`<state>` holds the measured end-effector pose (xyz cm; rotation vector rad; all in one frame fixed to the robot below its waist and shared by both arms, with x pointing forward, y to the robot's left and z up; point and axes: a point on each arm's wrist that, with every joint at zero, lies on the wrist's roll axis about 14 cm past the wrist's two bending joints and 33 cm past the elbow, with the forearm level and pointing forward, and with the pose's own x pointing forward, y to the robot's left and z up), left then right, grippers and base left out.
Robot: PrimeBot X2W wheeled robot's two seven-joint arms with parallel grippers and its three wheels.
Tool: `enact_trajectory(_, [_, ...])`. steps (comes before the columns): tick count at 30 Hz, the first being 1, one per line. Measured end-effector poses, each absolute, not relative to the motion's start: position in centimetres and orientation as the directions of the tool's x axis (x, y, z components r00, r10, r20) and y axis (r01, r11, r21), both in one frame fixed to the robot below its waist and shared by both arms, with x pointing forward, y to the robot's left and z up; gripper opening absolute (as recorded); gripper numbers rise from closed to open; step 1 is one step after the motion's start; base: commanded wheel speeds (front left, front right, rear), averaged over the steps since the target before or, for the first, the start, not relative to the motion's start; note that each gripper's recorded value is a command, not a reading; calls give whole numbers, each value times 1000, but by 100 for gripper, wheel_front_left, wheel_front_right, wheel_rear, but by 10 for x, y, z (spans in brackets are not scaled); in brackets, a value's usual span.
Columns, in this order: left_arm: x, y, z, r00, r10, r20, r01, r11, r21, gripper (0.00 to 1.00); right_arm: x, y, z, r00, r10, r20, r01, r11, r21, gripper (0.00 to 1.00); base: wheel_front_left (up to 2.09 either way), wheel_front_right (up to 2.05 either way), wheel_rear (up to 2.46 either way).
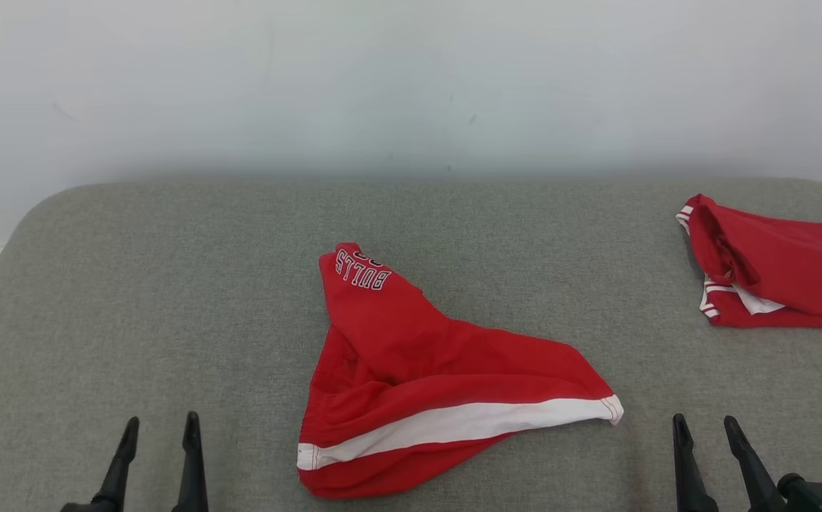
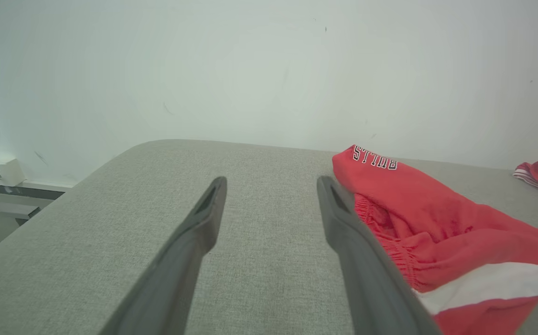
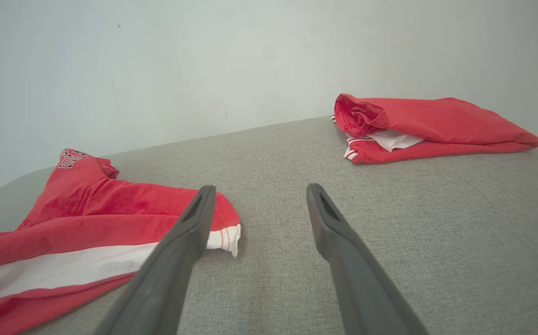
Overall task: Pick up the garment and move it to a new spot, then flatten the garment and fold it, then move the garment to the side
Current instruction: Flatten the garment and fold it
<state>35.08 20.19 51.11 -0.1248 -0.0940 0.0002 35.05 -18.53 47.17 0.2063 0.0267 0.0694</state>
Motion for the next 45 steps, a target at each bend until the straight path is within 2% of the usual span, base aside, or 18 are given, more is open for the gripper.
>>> enact_trajectory(23, [338,213,493,998,42,43,-38,994,-98,100,347,-169,473,992,123,-16,-117,973,199,100,0,0,0])
enact_trajectory(30, [338,175,474,995,-100,-18,98,990,-104,100,357,-167,470,985,169,-33,-162,975,150,100,0,0,0])
enact_trajectory(37, [344,136,451,957,-272,-103,262,960,-98,100,371,-169,447,971,207,-124,-194,975,108,100,0,0,0])
enact_trajectory(45, [355,122,430,909,-373,-186,361,928,-97,100,384,-160,422,945,246,-215,-232,968,92,100,0,0,0])
